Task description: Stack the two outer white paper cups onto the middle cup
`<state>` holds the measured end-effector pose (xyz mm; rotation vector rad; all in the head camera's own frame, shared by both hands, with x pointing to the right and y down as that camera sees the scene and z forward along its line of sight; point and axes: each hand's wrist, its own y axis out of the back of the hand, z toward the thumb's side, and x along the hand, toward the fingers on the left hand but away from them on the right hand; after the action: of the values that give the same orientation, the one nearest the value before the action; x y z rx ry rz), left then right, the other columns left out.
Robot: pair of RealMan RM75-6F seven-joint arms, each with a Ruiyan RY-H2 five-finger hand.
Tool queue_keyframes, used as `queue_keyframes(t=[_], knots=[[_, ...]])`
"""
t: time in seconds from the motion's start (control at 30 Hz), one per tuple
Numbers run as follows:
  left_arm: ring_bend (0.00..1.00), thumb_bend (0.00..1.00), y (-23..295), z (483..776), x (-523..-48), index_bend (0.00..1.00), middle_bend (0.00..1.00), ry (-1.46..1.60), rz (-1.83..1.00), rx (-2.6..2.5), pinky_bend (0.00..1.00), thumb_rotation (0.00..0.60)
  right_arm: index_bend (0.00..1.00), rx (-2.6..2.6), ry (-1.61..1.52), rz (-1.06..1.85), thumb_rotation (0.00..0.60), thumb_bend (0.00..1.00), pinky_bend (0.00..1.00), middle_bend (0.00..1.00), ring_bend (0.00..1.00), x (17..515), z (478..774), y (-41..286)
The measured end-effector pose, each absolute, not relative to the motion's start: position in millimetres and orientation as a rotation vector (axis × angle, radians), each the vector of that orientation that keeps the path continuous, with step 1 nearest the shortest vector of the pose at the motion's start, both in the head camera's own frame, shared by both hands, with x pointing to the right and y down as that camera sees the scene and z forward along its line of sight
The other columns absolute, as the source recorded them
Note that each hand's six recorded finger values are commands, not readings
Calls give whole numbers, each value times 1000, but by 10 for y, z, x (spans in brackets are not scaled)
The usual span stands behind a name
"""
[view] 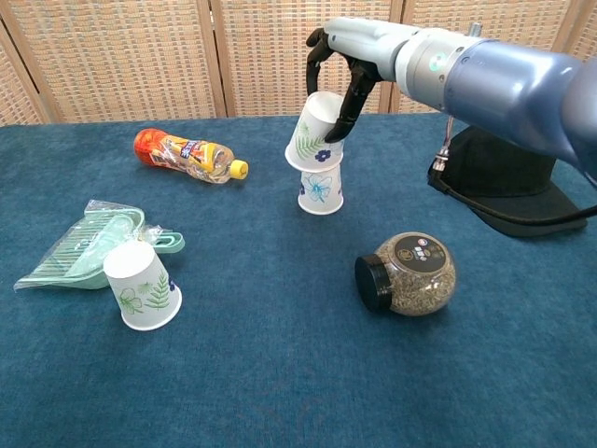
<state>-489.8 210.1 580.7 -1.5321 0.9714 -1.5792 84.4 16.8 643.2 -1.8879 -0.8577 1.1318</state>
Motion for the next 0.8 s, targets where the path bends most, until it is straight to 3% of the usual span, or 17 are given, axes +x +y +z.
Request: queue_keyframes(t=[0.47, 0.8], knots=[[0, 17, 2074, 5932, -4900, 0, 0, 940, -1621, -1526, 0, 600, 535, -1854, -849, 1153, 600, 235, 34, 107, 65, 682, 6742, -79], [0, 17, 2092, 5967, -4864, 0, 0, 917, -1625, -1544, 0, 600, 333, -1798, -768, 1207, 600, 203, 0, 2, 7, 726, 6894, -113]])
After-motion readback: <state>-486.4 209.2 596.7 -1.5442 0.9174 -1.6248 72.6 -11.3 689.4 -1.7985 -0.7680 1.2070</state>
